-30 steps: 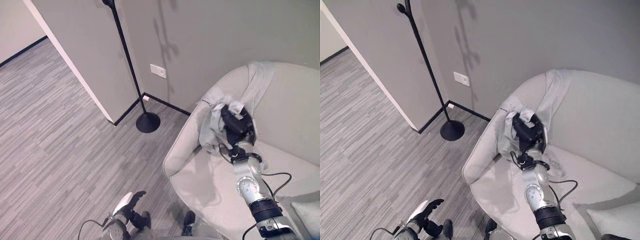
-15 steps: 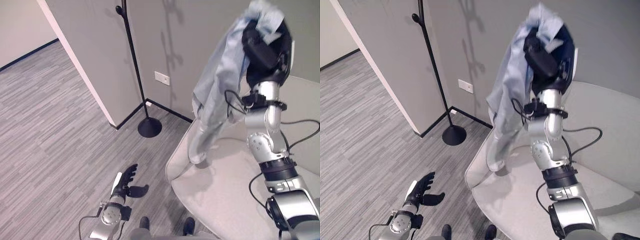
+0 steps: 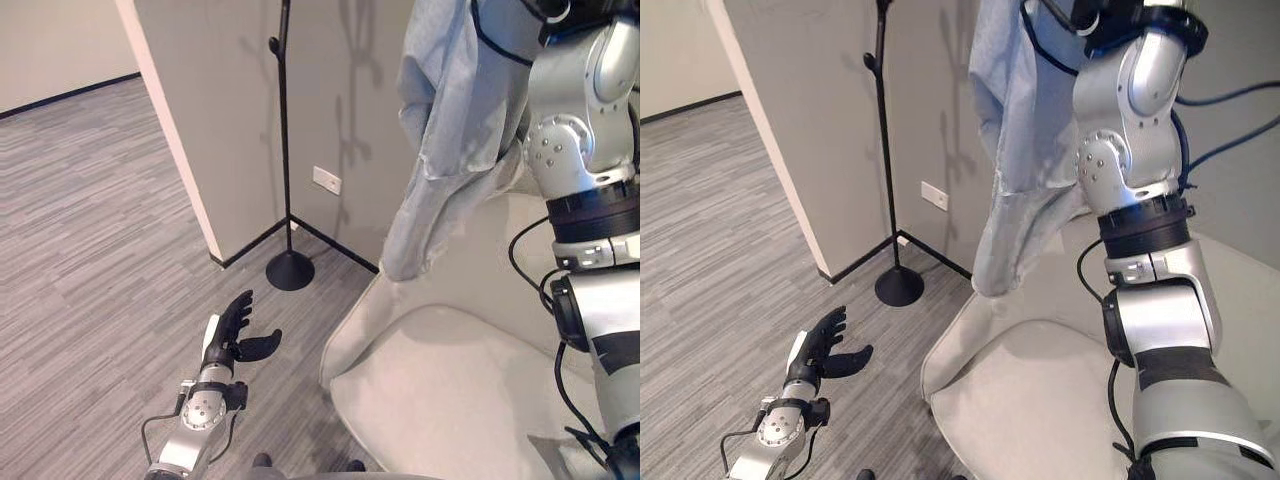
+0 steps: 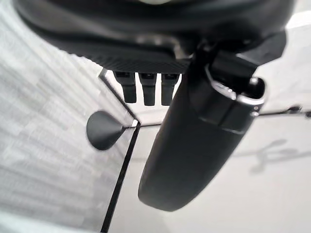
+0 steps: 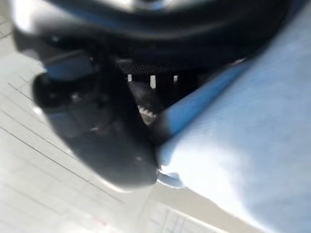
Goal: Hang the clothes on the sofa on the clothes rack.
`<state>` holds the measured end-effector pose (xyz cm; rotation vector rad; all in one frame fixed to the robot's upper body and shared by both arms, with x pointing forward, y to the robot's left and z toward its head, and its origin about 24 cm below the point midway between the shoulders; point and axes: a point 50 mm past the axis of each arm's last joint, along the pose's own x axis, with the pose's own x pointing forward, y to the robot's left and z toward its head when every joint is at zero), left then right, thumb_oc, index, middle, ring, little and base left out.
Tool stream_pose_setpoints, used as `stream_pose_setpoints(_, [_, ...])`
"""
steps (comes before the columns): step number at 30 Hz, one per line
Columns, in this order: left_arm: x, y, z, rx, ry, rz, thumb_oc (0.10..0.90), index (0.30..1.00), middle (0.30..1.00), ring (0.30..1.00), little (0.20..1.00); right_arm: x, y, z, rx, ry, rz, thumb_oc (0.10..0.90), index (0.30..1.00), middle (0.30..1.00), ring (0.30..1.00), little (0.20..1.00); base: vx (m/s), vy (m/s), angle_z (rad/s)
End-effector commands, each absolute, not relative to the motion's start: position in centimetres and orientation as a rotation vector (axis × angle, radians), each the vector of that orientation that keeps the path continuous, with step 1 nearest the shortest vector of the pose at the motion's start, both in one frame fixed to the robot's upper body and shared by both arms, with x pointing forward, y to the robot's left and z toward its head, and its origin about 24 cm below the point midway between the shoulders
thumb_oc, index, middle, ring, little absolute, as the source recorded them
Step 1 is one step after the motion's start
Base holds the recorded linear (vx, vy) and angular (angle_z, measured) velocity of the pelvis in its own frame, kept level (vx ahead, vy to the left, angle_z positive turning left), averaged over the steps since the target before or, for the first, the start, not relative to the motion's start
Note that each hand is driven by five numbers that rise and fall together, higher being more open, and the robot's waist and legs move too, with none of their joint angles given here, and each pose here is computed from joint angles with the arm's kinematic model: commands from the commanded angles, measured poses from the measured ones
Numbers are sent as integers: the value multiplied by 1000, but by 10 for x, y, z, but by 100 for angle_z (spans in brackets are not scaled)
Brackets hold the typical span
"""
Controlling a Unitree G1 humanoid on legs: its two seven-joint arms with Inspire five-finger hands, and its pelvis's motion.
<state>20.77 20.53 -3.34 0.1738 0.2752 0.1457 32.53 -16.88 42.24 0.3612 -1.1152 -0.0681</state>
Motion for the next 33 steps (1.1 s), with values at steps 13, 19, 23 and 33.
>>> stream_pose_setpoints(13, [242,243,83,384,-312,287,800,900,900,900,900,285,-142,490,485,-1344,43,400,300,300,300,300,5,-11,10])
stream_pose_setpoints(19, [248,227,112,437,-484,262,800,900,900,900,900,287,-106,461,487,-1298,249,400,300,300,300,300,0,0,0])
stream_pose_setpoints(23, [244,205,130,330,-559,150,800,900,900,900,900,289,-76,432,492,-1213,410,400,300,300,300,300,-21,-9,-2])
stream_pose_setpoints(33, [250,173,106,192,-420,-55,800,900,900,900,900,281,-39,419,522,-1135,610,400,300,300,300,300,-22,-4,-5])
